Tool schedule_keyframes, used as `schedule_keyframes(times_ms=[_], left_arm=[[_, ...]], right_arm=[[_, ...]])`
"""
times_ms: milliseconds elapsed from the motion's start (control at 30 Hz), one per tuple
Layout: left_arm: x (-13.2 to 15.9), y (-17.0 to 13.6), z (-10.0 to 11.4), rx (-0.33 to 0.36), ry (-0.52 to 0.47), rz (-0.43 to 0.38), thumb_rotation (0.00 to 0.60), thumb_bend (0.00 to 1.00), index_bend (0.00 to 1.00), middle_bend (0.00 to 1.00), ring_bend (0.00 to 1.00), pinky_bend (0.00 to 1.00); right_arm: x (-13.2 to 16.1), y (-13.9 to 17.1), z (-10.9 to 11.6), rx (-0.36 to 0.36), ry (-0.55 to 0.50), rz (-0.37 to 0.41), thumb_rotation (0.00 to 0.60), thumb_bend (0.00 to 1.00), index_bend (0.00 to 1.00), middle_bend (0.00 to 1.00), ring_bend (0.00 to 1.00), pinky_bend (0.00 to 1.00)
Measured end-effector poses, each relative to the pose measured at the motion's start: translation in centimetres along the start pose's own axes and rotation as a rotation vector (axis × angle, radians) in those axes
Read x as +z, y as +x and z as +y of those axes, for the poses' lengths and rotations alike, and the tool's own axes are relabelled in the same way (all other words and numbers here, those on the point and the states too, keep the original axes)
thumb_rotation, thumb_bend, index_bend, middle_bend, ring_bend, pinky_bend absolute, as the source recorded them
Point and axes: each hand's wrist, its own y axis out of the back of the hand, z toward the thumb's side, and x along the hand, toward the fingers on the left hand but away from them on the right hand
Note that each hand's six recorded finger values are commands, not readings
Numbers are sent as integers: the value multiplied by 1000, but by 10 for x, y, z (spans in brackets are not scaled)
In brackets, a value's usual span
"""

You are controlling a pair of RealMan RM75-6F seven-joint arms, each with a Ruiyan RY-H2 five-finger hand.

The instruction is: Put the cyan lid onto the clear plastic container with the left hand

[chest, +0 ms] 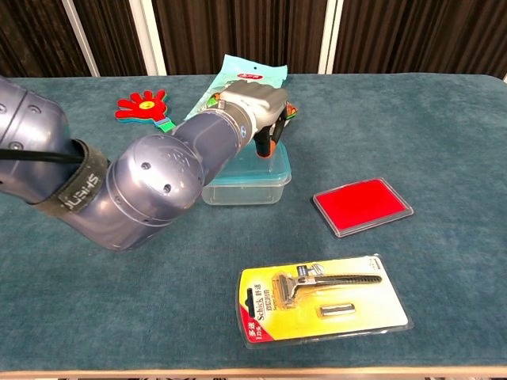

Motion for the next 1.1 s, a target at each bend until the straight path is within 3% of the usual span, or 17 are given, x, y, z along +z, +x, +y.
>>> schedule_keyframes(times_ms=[700, 1100], left_arm=[[2, -1, -10, -16, 24, -7, 600, 511, 608, 532, 275, 194], [11, -16, 22, 85, 3, -43, 600, 511, 611, 530, 270, 188]], right_arm=[[6, -5, 5, -10, 4, 3, 600, 414, 35, 0, 0, 0], [2, -1, 2, -4, 9, -5, 600, 414, 35, 0, 0, 0]])
